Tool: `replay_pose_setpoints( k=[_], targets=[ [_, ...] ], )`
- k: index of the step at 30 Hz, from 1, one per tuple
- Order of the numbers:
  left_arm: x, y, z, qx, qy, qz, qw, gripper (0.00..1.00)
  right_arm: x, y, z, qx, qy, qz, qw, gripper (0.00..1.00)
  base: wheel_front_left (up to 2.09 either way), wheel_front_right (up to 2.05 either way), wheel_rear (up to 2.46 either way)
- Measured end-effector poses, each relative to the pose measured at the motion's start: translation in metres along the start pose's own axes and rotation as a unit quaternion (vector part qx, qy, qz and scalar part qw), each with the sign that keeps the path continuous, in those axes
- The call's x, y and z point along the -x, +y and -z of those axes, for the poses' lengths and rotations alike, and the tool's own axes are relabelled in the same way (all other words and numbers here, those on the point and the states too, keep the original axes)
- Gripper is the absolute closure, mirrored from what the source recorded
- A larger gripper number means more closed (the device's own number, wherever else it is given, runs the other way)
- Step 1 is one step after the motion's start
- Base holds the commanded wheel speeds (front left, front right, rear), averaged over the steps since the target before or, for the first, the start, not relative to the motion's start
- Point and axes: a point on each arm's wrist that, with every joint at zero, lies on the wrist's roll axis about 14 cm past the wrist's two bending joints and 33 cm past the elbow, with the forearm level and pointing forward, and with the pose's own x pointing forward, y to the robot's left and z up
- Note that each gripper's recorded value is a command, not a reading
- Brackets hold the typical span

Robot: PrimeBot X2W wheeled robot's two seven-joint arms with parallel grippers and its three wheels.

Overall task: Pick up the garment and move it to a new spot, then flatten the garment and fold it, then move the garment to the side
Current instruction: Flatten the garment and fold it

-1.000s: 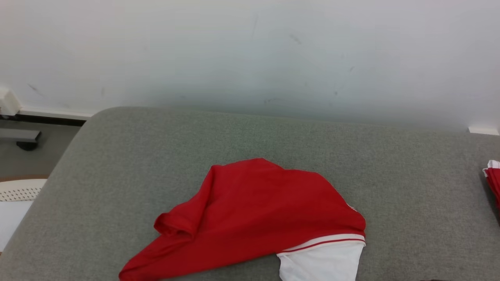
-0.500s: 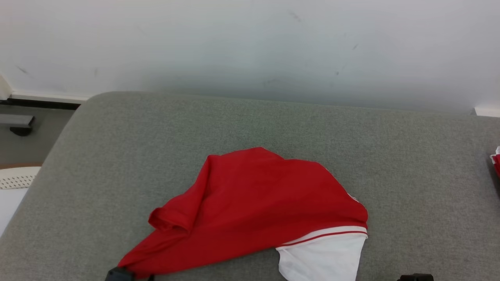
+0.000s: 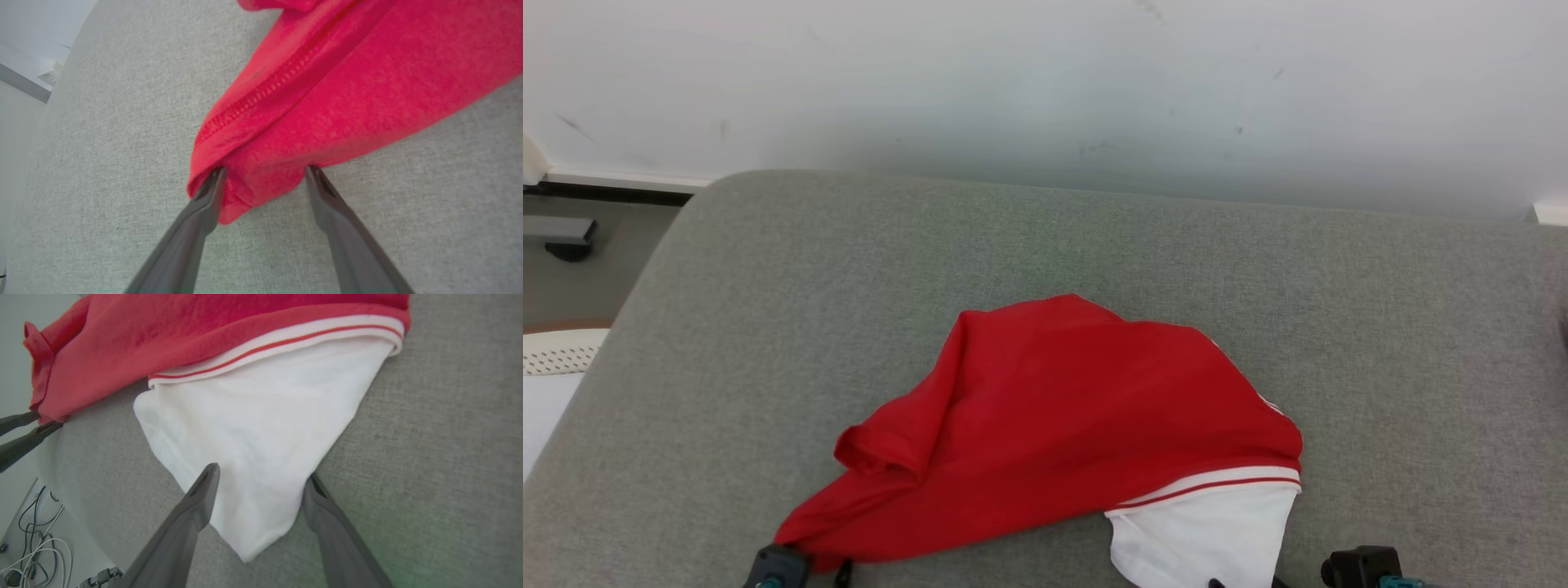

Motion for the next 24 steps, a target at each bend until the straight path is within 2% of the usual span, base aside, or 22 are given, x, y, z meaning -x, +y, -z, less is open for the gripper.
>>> replay_pose_setpoints(
  k=[10, 11, 12, 13, 14, 15, 16, 17, 20, 24],
  targets=[
    [0.000, 0.003, 0.006, -0.008, 0.019, -0.001, 1.000, 0.00, -0.010, 0.007, -0.003, 0.013, 0.004, -0.013, 1.000, 0.00, 0.00, 0.00, 0.00],
    [0.000, 0.003, 0.006, -0.007, 0.021, 0.001, 1.000, 0.12, -0.011, 0.008, -0.002, 0.013, 0.006, -0.014, 1.000, 0.00, 0.00, 0.00, 0.00],
    [-0.001, 0.002, 0.007, -0.007, 0.024, 0.003, 1.000, 0.59, -0.013, 0.009, -0.002, 0.015, 0.009, -0.015, 1.000, 0.00, 0.00, 0.00, 0.00],
    [-0.001, 0.001, 0.007, -0.007, 0.025, 0.005, 1.000, 0.72, -0.014, 0.010, -0.001, 0.017, 0.012, -0.017, 1.000, 0.00, 0.00, 0.00, 0.00],
    [-0.002, -0.001, 0.007, -0.007, 0.027, 0.008, 1.000, 0.77, -0.016, 0.011, -0.001, 0.016, 0.014, -0.018, 1.000, 0.24, 0.00, 0.00, 0.00],
    [-0.003, -0.001, 0.007, -0.008, 0.029, 0.010, 1.000, 1.00, -0.017, 0.011, -0.002, 0.012, 0.015, -0.019, 1.000, 0.58, 0.00, 0.00, 0.00],
    [-0.004, -0.002, 0.007, -0.007, 0.031, 0.013, 0.999, 1.00, -0.019, 0.011, -0.004, 0.010, 0.013, -0.019, 1.000, 0.86, 0.00, 0.00, 0.00],
    [-0.005, -0.003, 0.007, -0.007, 0.032, 0.014, 0.999, 1.00, -0.021, 0.011, -0.006, 0.006, 0.009, -0.020, 1.000, 1.00, 0.00, 0.00, 0.00],
    [-0.008, -0.006, 0.004, -0.001, 0.030, 0.018, 0.999, 1.00, -0.026, 0.013, -0.016, -0.012, -0.010, -0.023, 1.000, 1.00, 0.00, 0.00, 0.00],
    [-0.012, -0.002, -0.011, 0.022, 0.010, 0.011, 1.000, 1.00, -0.029, 0.016, -0.051, -0.035, -0.072, -0.031, 0.996, 1.00, 0.00, 0.00, 0.00]
  ],
)
